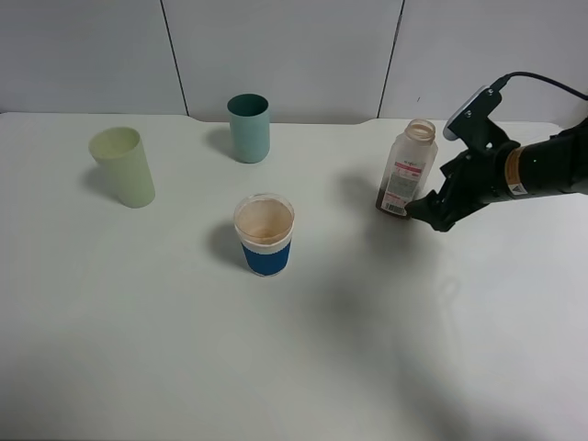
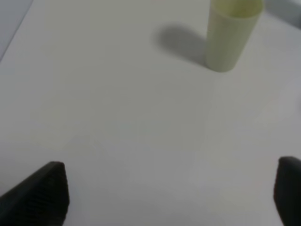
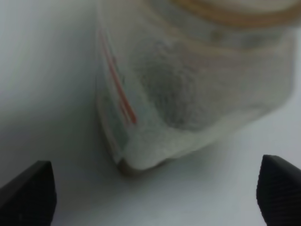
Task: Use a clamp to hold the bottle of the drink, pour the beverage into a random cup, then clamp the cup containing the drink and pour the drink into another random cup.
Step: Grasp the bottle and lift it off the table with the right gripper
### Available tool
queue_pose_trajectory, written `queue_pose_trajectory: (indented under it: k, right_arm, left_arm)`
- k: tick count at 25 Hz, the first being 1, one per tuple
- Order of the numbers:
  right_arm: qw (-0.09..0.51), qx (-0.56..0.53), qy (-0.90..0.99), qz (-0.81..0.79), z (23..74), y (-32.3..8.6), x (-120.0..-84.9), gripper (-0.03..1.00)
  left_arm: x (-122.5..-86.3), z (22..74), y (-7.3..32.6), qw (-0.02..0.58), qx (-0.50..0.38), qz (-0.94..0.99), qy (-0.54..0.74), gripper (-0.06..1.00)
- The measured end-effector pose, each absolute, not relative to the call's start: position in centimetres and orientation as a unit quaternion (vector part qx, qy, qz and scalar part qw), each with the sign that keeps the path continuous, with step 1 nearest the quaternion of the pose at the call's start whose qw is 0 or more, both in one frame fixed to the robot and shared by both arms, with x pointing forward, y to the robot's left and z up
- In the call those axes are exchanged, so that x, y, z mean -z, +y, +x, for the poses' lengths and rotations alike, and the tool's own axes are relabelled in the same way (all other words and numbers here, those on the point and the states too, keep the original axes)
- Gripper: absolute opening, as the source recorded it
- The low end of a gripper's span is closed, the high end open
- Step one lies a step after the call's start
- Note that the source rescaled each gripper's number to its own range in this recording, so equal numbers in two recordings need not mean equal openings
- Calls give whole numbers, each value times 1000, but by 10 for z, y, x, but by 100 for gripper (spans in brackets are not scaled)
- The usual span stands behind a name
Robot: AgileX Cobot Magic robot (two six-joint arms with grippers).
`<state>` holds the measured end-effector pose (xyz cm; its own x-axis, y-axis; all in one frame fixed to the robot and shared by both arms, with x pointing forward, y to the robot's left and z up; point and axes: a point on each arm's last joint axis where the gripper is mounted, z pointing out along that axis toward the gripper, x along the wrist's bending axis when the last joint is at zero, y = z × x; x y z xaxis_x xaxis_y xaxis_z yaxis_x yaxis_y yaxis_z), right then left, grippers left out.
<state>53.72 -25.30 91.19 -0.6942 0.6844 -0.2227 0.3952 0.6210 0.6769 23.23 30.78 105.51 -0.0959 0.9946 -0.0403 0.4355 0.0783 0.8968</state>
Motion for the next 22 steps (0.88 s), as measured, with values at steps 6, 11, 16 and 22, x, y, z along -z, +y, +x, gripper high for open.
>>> queue_pose_trajectory:
  k: [6,11,16,22]
  right_arm:
    - [247,-307,868,302,548,-251,-915,81]
    - [251,-312,867,295,555,-250,-917,81]
    - [229,-311,873,297,556,-248,-902,81]
    - [224,-326,874,284,557,-243,-895,81]
  left_arm:
    - [-1055,232,308,368,-380,563,635,95]
    - [-1055,232,308,368,-380,563,635,95]
    - [-1055,232,308,368,-379,563,635,95]
    - [-1055,232,308,368,-379,563,635,95]
